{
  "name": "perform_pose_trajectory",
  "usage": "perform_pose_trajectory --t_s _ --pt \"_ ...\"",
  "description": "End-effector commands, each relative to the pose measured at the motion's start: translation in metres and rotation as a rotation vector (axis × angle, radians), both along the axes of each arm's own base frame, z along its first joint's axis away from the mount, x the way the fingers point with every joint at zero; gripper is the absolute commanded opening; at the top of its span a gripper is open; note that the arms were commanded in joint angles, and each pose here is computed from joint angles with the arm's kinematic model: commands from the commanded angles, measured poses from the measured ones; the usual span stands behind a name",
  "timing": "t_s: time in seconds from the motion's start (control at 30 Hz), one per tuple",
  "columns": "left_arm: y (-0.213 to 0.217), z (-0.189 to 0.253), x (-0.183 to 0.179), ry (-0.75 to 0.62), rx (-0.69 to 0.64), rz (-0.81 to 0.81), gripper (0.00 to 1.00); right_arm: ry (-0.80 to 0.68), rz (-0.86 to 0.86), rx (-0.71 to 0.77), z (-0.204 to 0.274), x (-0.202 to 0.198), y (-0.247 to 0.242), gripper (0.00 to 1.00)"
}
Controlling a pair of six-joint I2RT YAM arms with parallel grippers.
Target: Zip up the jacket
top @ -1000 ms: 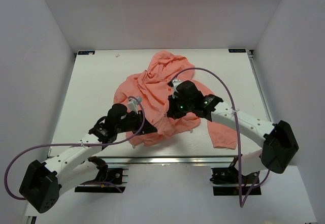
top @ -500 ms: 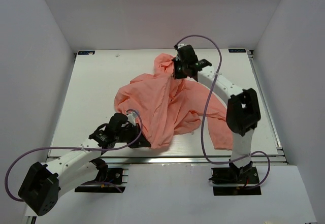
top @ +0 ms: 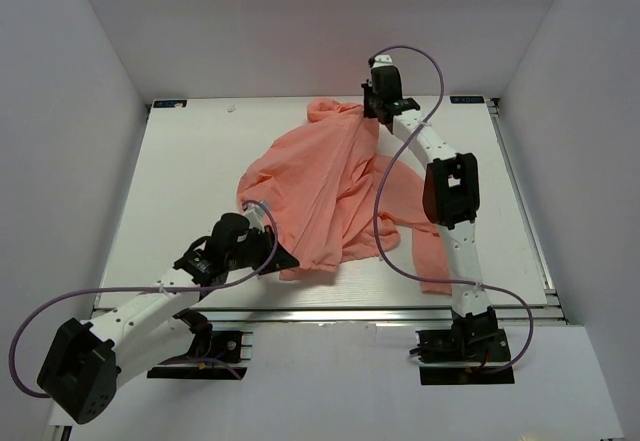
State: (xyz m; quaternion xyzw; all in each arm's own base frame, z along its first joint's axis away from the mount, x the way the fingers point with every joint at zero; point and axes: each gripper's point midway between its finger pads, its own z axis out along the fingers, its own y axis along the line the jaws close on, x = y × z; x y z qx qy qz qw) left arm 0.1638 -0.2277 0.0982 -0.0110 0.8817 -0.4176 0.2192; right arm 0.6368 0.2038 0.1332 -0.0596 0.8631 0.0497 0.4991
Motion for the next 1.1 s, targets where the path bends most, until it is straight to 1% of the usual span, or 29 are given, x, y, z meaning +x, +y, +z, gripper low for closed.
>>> perform_pose_trajectory --t_s 0.0,0.03,0.1,0.13,0.2,0.23,0.27,0.3,0.33,0.37,0.4,0.43,0.47,0.5,0.53,0.57,0.6,0.63,0.67,0.7,0.73,0.77,0.8,0.83,0.9,0.97,1.0,1.03,1.07 --pt "0.017 -0.043 -0.058 0.267 0.102 -0.101 0.0 -0.434 -0.185 0.019 0.114 0.067 -0.072 0.0" --pt "0.016 -0.043 -0.057 0.269 0.105 -0.098 0.0 -0.41 -0.104 0.033 0.107 0.065 -0.058 0.0" --pt "0.013 -0.035 -0.047 0.245 0.111 -0.087 0.0 -0.389 -0.029 0.057 0.11 0.054 -0.04 0.0" --pt "0.016 -0.038 -0.045 0.273 0.148 -0.071 0.0 -0.37 0.041 0.081 0.108 0.046 -0.026 0.0" --pt "0.023 -0.036 -0.036 0.269 0.228 -0.043 0.0 -0.317 0.103 0.098 0.107 0.022 -0.01 0.15" --pt "0.02 -0.024 -0.024 0.243 0.236 -0.028 0.05 -0.296 0.127 0.106 0.108 0.013 -0.004 0.36" --pt "0.025 -0.023 -0.016 0.219 0.274 0.005 0.34 -0.249 0.148 0.103 0.111 -0.006 0.002 0.51" --pt "0.029 -0.019 -0.013 0.214 0.296 0.021 0.51 -0.229 0.154 0.111 0.114 -0.015 0.004 0.79" --pt "0.026 -0.002 -0.001 0.165 0.288 0.045 0.73 -0.214 0.169 0.136 0.12 -0.026 0.006 0.89" --pt "0.032 0.005 0.01 0.119 0.321 0.084 0.96 -0.19 0.185 0.157 0.129 -0.046 0.006 0.89" --pt "0.038 0.012 0.015 0.1 0.347 0.113 0.98 -0.179 0.171 0.172 0.134 -0.054 0.002 0.89" --pt "0.039 0.034 0.029 0.037 0.342 0.157 0.98 -0.173 0.162 0.175 0.141 -0.064 -0.002 0.89" --pt "0.051 0.043 0.044 -0.018 0.392 0.232 0.98 -0.189 0.16 0.183 0.166 -0.083 -0.008 0.89" --pt "0.06 0.049 0.049 -0.037 0.424 0.273 0.98 -0.149 0.123 0.168 0.154 -0.095 -0.018 0.89" --pt "0.064 0.059 0.056 -0.069 0.438 0.307 0.98 -0.144 0.069 0.154 0.158 -0.104 -0.031 0.89" --pt "0.067 0.078 0.068 -0.112 0.44 0.348 0.98 -0.172 0.035 0.17 0.182 -0.123 -0.042 0.89" --pt "0.078 0.085 0.079 -0.144 0.481 0.409 0.98 -0.142 0.013 0.156 0.177 -0.137 -0.049 0.89" --pt "0.085 0.092 0.089 -0.158 0.497 0.449 0.98 -0.096 -0.059 0.123 0.157 -0.15 -0.066 0.89" --pt "0.091 0.1 0.098 -0.169 0.51 0.487 0.98 -0.124 -0.096 0.136 0.175 -0.17 -0.077 0.89" --pt "0.099 0.113 0.118 -0.192 0.516 0.54 0.98 -0.1 -0.157 0.125 0.168 -0.183 -0.09 0.89" --pt "0.105 0.119 0.128 -0.203 0.528 0.567 0.98 -0.052 -0.178 0.111 0.148 -0.199 -0.097 0.89" --pt "0.111 0.134 0.14 -0.231 0.526 0.602 0.98 -0.08 -0.191 0.127 0.162 -0.218 -0.105 0.89" --pt "0.125 0.135 0.154 -0.231 0.551 0.647 0.98 -0.069 -0.212 0.143 0.158 -0.229 -0.109 0.89" --pt "0.133 0.142 0.162 -0.245 0.557 0.675 0.98 -0.051 -0.223 0.144 0.15 -0.253 -0.116 0.89" --pt "0.154 0.162 0.18 -0.272 0.525 0.735 0.98 -0.049 -0.284 0.147 0.141 -0.273 -0.13 0.89" --pt "0.159 0.172 0.186 -0.265 0.443 0.724 0.98 -0.062 -0.331 0.165 0.133 -0.301 -0.145 0.89" --pt "0.172 0.175 0.192 -0.272 0.416 0.756 0.98 -0.076 -0.37 0.16 0.13 -0.307 -0.153 0.89" --pt "0.175 0.179 0.191 -0.287 0.398 0.759 0.98 -0.114 -0.379 0.183 0.138 -0.317 -0.157 0.89" --pt "0.179 0.18 0.191 -0.294 0.399 0.772 0.98 -0.099 -0.377 0.171 0.126 -0.323 -0.159 0.89"
